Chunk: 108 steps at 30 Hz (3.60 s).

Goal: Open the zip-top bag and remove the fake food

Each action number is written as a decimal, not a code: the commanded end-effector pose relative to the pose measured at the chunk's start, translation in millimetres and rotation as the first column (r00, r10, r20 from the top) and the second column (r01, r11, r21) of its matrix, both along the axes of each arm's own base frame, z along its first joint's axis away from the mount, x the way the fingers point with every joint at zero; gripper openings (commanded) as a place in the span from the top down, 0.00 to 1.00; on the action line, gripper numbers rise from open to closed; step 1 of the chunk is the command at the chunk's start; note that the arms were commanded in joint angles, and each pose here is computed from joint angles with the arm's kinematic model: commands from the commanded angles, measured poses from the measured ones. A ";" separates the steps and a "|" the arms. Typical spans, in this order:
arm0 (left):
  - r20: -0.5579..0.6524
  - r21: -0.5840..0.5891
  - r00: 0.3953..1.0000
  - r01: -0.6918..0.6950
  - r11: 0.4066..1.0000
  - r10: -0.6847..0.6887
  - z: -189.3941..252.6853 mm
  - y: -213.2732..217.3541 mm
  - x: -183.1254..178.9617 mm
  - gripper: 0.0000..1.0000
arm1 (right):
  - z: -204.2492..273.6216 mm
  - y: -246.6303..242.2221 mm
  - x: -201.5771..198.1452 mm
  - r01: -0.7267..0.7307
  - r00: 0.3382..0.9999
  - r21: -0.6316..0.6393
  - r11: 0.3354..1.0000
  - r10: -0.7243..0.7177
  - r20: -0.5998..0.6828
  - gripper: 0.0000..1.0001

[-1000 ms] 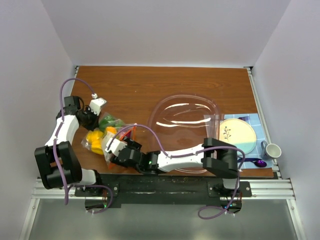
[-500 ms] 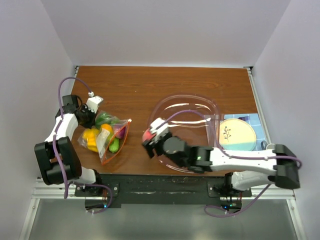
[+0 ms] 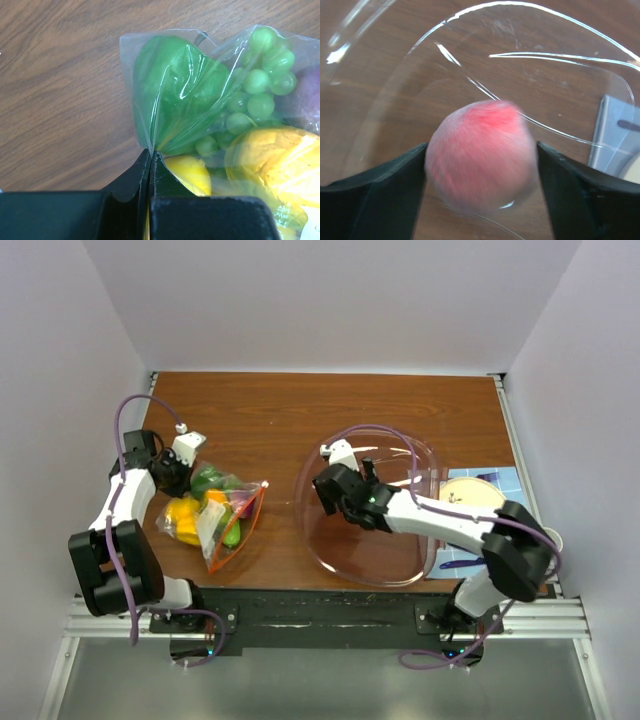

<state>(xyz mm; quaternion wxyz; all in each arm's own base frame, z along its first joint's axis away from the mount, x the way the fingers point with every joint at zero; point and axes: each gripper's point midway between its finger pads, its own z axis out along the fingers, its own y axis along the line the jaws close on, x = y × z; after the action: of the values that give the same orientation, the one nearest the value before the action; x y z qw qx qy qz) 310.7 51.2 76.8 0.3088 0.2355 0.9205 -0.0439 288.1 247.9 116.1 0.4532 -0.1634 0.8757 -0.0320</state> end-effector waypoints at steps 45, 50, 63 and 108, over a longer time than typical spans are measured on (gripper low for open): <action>-0.020 -0.037 0.999 0.025 0.999 -0.026 -7.0 -6.5 -6.6 1.00 | 42.3 279.7 -105.5 -0.638 0.769 0.240 0.731 0.617 0.167 0.67; -0.023 -0.039 0.999 0.024 0.999 -0.025 -5.4 -6.5 -7.1 1.00 | 21.8 287.5 -103.7 -0.644 0.764 0.209 0.736 0.629 0.139 0.63; -0.019 -0.048 0.999 0.036 0.998 -0.037 2.9 -8.6 -6.7 1.00 | 4.5 299.0 -82.6 -0.586 0.809 0.162 0.794 0.563 0.169 0.01; -0.036 -0.022 0.999 0.008 1.000 -0.009 -6.4 -3.1 -1.2 1.00 | 53.1 249.8 -113.5 -0.601 0.793 0.324 0.731 0.595 0.128 1.00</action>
<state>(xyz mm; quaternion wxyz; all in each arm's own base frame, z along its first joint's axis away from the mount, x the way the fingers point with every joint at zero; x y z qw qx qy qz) 291.3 38.5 67.6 0.2769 0.2472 0.9248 -0.0828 195.6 519.2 119.8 0.4725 -0.3697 0.7714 0.2121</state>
